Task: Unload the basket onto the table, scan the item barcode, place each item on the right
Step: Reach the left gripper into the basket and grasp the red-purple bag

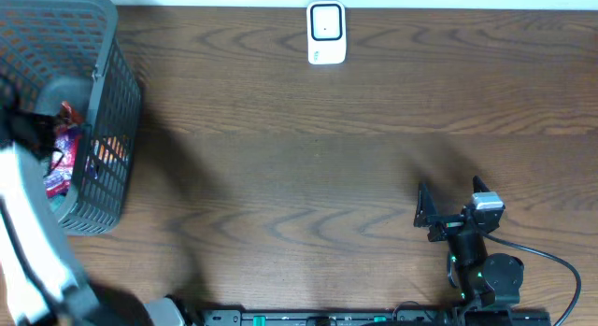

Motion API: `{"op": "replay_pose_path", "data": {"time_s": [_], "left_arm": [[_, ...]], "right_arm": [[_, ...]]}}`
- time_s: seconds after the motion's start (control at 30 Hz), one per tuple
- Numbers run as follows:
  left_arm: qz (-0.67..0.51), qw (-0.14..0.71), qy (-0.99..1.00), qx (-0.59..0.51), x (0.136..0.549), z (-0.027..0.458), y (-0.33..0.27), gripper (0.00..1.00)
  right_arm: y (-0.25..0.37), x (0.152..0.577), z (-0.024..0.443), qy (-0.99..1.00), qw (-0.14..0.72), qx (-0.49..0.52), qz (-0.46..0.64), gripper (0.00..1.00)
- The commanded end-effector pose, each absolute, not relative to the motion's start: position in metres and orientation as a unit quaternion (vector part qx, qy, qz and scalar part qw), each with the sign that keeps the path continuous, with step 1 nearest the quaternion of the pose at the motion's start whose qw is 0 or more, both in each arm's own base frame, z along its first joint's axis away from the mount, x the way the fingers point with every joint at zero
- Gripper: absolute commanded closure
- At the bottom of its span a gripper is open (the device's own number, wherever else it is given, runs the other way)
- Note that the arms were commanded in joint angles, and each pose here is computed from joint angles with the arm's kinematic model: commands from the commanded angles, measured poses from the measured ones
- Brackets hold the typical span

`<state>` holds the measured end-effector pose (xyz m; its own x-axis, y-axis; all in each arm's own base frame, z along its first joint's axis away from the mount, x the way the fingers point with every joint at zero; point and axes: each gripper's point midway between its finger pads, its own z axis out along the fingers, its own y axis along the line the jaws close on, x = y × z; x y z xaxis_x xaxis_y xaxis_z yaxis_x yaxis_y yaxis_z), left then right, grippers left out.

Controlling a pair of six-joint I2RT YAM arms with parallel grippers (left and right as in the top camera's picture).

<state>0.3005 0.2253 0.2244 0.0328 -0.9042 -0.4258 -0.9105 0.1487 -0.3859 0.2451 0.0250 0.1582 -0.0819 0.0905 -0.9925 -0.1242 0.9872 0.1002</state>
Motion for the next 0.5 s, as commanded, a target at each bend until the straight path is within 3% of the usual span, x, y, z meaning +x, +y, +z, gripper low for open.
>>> {"op": "replay_pose_path", "data": {"time_s": [0.0,0.03,0.07,0.1,0.17,0.2,0.3,0.47], "left_arm": [[-0.004,0.381,0.681,-0.625,0.284,0.286,0.213,0.93],[0.0,0.399,0.674,-0.622,0.277,0.298,0.211,0.92],[0.005,0.409,0.668,-0.622,0.272,0.305,0.211,0.84],[0.013,0.419,0.661,-0.622,0.266,0.312,0.211,0.59],[0.019,0.421,0.658,-0.624,0.263,0.314,0.212,0.29],[0.018,0.417,0.66,-0.624,0.264,0.31,0.212,0.18],[0.024,0.382,0.673,-0.632,0.275,0.285,0.22,0.06],[0.035,0.308,0.69,-0.654,0.295,0.228,0.235,0.03]], "right_arm": [[0.025,0.245,0.157,0.732,0.677,-0.016,0.075,0.01],[0.025,0.245,0.157,0.732,0.677,-0.016,0.075,0.01],[0.025,0.245,0.157,0.732,0.677,-0.016,0.075,0.01],[0.025,0.245,0.157,0.732,0.677,-0.016,0.075,0.01],[0.025,0.245,0.157,0.732,0.677,-0.016,0.075,0.01],[0.025,0.245,0.157,0.732,0.677,-0.016,0.075,0.01],[0.025,0.245,0.157,0.732,0.677,-0.016,0.075,0.01],[0.025,0.245,0.157,0.732,0.677,-0.016,0.074,0.01]]}}
